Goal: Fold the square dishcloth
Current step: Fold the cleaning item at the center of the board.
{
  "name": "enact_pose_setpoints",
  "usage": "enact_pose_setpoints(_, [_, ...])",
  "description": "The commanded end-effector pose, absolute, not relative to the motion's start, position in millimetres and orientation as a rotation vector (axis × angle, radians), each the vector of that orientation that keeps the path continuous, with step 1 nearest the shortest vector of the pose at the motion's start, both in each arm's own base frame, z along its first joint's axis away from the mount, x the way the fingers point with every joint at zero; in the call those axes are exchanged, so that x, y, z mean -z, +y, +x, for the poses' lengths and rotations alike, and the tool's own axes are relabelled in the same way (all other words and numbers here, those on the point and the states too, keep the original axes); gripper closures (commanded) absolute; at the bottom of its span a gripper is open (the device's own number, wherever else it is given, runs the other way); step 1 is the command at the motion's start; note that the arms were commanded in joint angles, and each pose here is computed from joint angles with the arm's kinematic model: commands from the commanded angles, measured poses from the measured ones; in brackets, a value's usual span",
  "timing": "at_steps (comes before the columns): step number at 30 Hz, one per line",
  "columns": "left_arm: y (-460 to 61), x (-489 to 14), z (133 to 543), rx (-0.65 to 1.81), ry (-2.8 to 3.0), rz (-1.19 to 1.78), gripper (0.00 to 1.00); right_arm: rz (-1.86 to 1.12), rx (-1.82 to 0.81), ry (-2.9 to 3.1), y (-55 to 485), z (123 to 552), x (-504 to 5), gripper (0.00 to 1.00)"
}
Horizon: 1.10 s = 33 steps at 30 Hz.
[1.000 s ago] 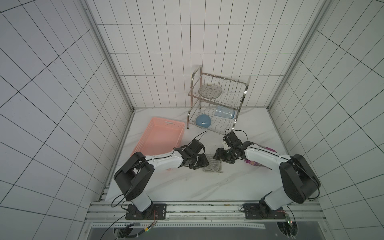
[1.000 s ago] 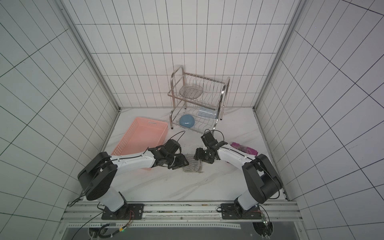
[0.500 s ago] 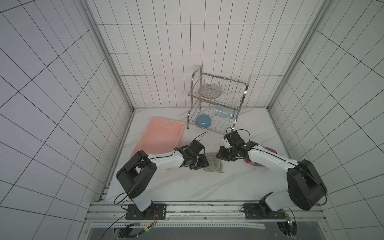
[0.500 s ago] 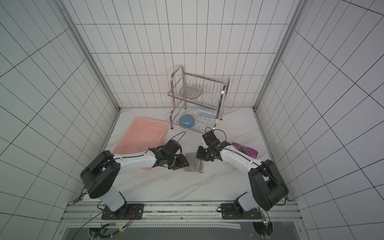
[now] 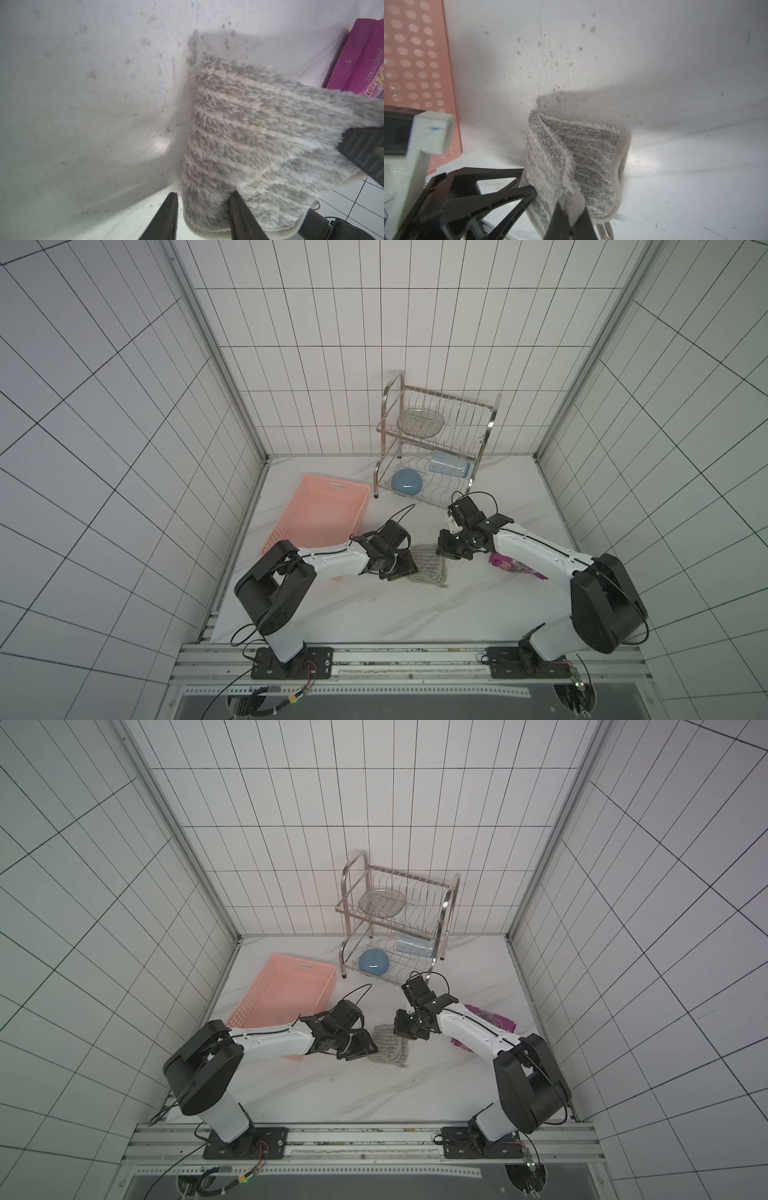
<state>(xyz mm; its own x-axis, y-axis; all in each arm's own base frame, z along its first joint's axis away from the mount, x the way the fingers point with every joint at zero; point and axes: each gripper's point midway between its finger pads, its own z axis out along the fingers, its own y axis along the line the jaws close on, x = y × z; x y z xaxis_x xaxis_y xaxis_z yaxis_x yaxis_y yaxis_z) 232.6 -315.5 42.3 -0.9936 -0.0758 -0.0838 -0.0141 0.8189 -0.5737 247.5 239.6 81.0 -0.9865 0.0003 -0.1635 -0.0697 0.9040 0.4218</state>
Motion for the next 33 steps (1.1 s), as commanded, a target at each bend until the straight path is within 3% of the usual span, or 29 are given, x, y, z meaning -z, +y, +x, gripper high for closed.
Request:
enact_pose_setpoints(1, [-315.2, -36.4, 236.0, 0.908, 2.896, -0.078, 0.58, -0.069, -0.525, 2.995, 228.9, 239.1, -64.4, 0.94])
enact_pose_setpoints(17, [-313.5, -21.8, 233.7, 0.877, 2.92, -0.077, 0.61, -0.118, -0.415, 2.935, 228.7, 262.5, -57.5, 0.93])
enact_pose_setpoints(27, [-313.8, -19.0, 234.3, 0.87, 2.924, -0.074, 0.61, -0.146, -0.353, 2.954, 226.7, 268.5, -37.5, 0.88])
enact_pose_setpoints(33, [-314.9, -19.0, 234.0, 0.869, 2.924, -0.077, 0.6, -0.172, -0.344, 2.951, 227.0, 269.3, -30.6, 0.8])
